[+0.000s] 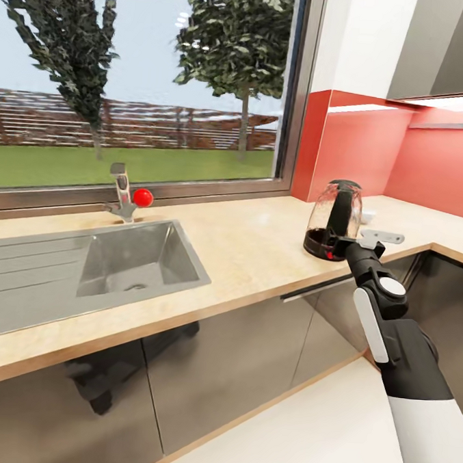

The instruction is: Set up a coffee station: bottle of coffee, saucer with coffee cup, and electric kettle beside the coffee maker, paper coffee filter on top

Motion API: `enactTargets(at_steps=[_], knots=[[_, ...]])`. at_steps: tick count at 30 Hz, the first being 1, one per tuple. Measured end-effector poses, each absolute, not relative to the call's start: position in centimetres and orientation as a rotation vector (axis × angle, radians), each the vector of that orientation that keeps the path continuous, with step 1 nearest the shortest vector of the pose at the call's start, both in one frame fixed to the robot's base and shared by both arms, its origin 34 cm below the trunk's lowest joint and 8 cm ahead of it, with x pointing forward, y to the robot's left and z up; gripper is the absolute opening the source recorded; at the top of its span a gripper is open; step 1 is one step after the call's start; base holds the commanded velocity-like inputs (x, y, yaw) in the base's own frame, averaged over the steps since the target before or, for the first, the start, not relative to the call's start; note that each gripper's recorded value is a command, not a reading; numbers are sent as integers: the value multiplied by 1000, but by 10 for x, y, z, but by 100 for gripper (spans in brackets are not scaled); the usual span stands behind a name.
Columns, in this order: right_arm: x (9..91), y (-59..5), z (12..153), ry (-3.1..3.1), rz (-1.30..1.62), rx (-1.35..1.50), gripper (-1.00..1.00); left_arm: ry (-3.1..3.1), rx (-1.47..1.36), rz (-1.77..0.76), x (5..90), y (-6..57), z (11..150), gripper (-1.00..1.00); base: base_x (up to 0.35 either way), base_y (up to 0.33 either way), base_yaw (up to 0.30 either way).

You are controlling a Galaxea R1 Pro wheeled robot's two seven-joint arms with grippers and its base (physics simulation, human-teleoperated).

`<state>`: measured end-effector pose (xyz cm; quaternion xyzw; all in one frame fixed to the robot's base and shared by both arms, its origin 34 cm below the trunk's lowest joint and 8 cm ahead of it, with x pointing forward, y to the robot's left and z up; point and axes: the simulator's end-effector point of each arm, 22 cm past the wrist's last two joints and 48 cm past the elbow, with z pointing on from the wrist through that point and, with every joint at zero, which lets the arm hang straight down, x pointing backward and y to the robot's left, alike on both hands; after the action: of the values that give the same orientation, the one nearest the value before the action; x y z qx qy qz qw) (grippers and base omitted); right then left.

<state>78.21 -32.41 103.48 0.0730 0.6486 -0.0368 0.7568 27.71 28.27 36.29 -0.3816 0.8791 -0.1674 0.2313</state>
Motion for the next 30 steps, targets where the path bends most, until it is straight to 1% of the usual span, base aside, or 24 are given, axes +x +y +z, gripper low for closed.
enactTargets(at_steps=[15, 21, 30], knots=[[783, -324, 1032, 1420, -81, 160, 100, 2417, -1049, -460, 277, 283, 363, 100, 58, -9, 0], [783, -324, 1032, 1421, -81, 160, 100, 2417, -1049, -460, 277, 283, 363, 100, 97, -68, 0], [784, -324, 1031, 1422, -80, 160, 100, 2417, -1049, -460, 277, 283, 363, 100, 10, -8, 0]])
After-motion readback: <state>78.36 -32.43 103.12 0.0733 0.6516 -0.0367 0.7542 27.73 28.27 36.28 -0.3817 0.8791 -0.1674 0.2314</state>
